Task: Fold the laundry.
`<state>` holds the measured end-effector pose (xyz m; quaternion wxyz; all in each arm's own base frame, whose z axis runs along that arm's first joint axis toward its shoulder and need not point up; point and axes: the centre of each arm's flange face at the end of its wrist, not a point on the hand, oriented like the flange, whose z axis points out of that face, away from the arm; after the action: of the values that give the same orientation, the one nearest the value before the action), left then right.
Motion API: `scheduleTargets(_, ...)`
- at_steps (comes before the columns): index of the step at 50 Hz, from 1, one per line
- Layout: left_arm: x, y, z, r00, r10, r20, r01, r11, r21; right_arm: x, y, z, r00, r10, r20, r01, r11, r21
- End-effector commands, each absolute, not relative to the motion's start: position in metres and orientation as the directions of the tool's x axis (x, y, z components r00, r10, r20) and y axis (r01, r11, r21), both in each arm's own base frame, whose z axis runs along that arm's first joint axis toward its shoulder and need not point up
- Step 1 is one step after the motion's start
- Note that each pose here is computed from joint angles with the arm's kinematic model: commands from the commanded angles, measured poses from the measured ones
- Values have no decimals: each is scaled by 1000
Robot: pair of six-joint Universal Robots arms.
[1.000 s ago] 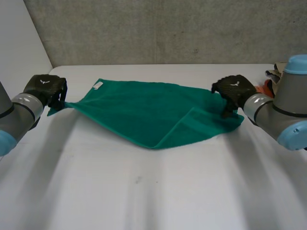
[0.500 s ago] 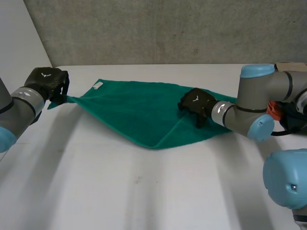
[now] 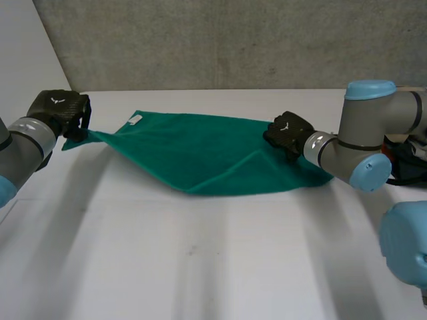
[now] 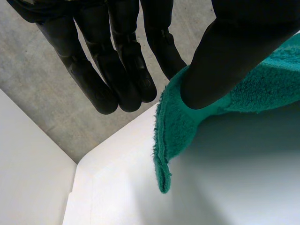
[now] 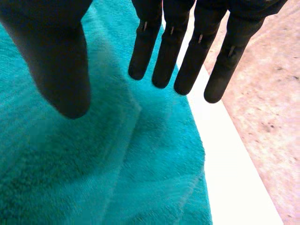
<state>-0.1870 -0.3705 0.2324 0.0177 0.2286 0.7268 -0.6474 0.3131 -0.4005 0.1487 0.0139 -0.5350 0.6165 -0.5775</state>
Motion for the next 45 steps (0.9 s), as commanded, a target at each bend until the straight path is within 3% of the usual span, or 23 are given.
scheduleTargets(1, -189, -368, 232, -893, 319, -316, 353, 63, -934, 324, -392, 143, -440, -679, 588, -612, -252, -750)
scheduleTargets(26, -191, -368, 233, -890, 329, -315, 351, 54, -935, 336, -395, 104, -386, -750, 538, -589, -248, -769)
scheduleTargets(31, -190, -367, 234, -891, 325, -317, 353, 60, -934, 333, -399, 144, -422, -698, 579, -588, -275, -761)
scheduleTargets(39, -185, -355, 233, -888, 334, -316, 375, 127, -918, 286, -367, 188, -490, -734, 471, -640, -65, -766)
scheduleTargets(42, -182, -346, 229, -873, 352, -337, 414, 171, -894, 268, -337, 191, -461, -753, 470, -696, -21, -717)
scheduleTargets(43, -182, -343, 226, -867, 362, -344, 428, 183, -885, 258, -322, 189, -437, -757, 486, -736, -11, -677)
scheduleTargets(45, -180, -333, 219, -838, 399, -373, 485, 231, -843, 246, -307, 190, -417, -758, 501, -767, -4, -642)
